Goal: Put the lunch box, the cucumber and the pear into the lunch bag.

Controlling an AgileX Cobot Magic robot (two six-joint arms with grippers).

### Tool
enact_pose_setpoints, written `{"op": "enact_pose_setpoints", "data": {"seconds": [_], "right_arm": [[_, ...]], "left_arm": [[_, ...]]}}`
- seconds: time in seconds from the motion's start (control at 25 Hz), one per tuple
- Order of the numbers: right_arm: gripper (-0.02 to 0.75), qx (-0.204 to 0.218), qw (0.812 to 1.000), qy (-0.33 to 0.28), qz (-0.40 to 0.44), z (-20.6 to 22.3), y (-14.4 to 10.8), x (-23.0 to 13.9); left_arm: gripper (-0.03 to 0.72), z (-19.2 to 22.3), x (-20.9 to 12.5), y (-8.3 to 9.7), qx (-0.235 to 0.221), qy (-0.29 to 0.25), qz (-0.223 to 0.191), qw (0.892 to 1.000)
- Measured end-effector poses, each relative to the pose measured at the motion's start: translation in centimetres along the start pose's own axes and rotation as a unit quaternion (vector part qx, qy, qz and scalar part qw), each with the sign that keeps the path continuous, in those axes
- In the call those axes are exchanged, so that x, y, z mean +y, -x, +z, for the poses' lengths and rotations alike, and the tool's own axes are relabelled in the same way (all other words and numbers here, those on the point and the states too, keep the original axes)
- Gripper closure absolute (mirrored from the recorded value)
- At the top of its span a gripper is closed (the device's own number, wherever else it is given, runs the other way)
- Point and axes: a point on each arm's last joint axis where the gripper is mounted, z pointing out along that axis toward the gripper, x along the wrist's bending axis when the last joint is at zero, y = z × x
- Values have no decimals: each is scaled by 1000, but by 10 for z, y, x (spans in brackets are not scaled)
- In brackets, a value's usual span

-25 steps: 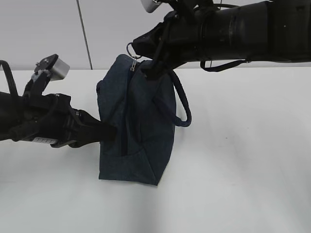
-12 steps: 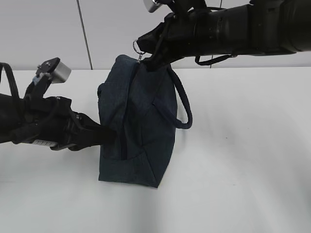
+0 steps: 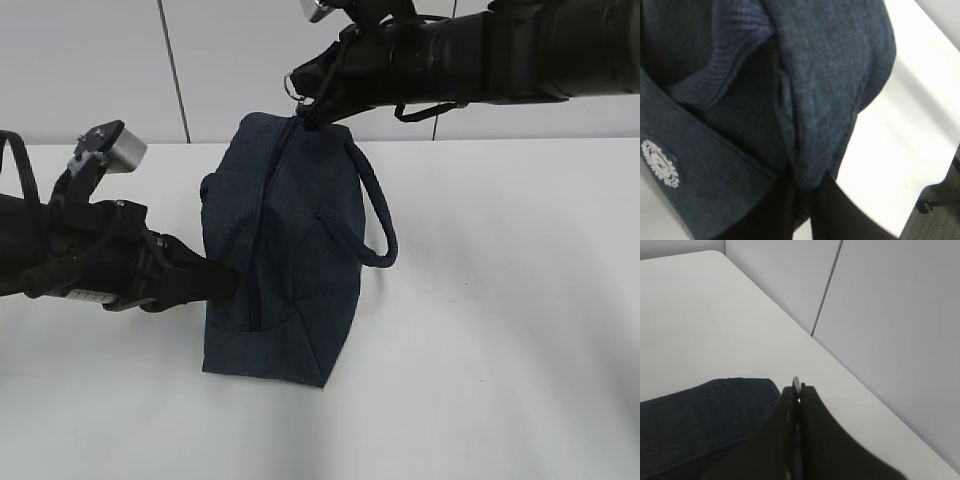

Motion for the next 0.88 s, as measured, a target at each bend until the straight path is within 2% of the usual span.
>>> {"op": "enact_pose_setpoints", "data": {"seconds": [0.4,0.64,0.88], "right_arm": [[738,-24,999,-29,9,32,14,-25],[738,-45,997,-44,51,32,35,-45],[738,-38,995,-35,86,30,42,-48]], "left_arm": [[679,0,0,0,1,-1,1,1000],[679,0,0,-1,5,0,0,1000],[680,0,0,-2,9,1,0,1000]]}}
